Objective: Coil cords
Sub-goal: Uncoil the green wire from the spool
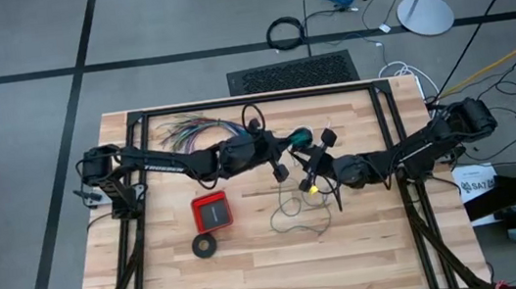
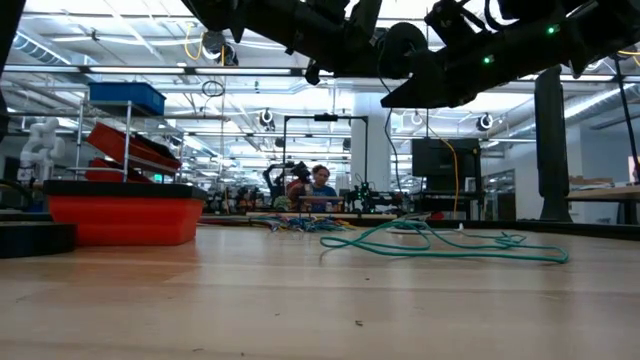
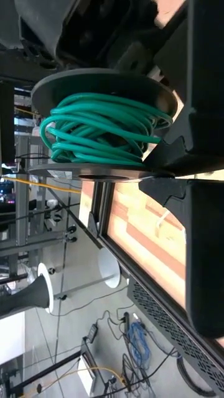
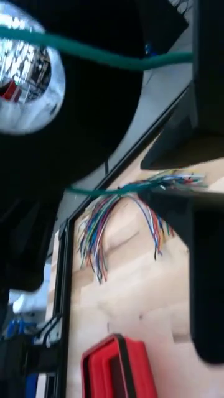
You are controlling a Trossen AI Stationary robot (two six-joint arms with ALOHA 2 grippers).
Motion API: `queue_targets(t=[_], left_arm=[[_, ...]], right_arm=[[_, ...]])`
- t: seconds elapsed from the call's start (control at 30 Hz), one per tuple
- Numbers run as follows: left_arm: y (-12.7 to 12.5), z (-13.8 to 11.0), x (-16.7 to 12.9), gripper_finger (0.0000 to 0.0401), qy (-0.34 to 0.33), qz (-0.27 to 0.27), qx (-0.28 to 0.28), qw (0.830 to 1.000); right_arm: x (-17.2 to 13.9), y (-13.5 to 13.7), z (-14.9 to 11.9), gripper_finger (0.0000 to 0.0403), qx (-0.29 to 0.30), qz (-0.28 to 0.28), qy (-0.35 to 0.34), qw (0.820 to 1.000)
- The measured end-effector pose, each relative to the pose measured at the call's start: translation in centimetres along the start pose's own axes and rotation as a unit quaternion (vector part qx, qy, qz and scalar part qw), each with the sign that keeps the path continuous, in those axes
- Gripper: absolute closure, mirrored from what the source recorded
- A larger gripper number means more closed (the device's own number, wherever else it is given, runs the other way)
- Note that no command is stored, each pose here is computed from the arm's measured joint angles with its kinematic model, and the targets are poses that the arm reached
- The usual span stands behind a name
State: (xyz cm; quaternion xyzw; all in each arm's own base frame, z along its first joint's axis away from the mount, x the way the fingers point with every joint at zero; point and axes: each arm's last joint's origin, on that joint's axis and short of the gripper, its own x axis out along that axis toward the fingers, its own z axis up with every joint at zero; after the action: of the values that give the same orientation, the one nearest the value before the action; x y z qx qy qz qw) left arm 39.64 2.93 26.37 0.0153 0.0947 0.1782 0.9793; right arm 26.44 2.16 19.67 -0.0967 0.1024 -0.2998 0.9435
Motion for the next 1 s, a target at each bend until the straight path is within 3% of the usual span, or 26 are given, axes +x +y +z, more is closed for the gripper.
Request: queue_targets(t=[0.07,0.33,0.5,0.83,1.0], left_arm=[[0.0,0.0,0.0,0.0401,0.000,0.006,0.001,1.000],[0.3,-1.0,0.5,0.0401,0.024,0.066,0.059,0.996],[0.2,-2.5,1.1,0.0401,0.061,0.092,0.092,0.990],[0.3,-3.0,1.2,0.0401,0.076,0.104,0.112,0.985],[0.3,-2.5,1.2,0.0401,0.057,0.107,0.112,0.986]], right_arm=[[0.0,0.1,0.0,0.0396,0.004,0.012,-0.002,1.000],[-0.1,0.6,1.2,0.0401,0.057,0.056,-0.034,0.996],[-0.7,1.4,2.2,0.0402,0.048,0.069,-0.050,0.995],[-3.4,0.4,2.5,0.0403,-0.007,-0.080,0.008,0.997],[-3.9,-1.1,1.3,0.0403,0.032,-0.065,0.071,0.995]])
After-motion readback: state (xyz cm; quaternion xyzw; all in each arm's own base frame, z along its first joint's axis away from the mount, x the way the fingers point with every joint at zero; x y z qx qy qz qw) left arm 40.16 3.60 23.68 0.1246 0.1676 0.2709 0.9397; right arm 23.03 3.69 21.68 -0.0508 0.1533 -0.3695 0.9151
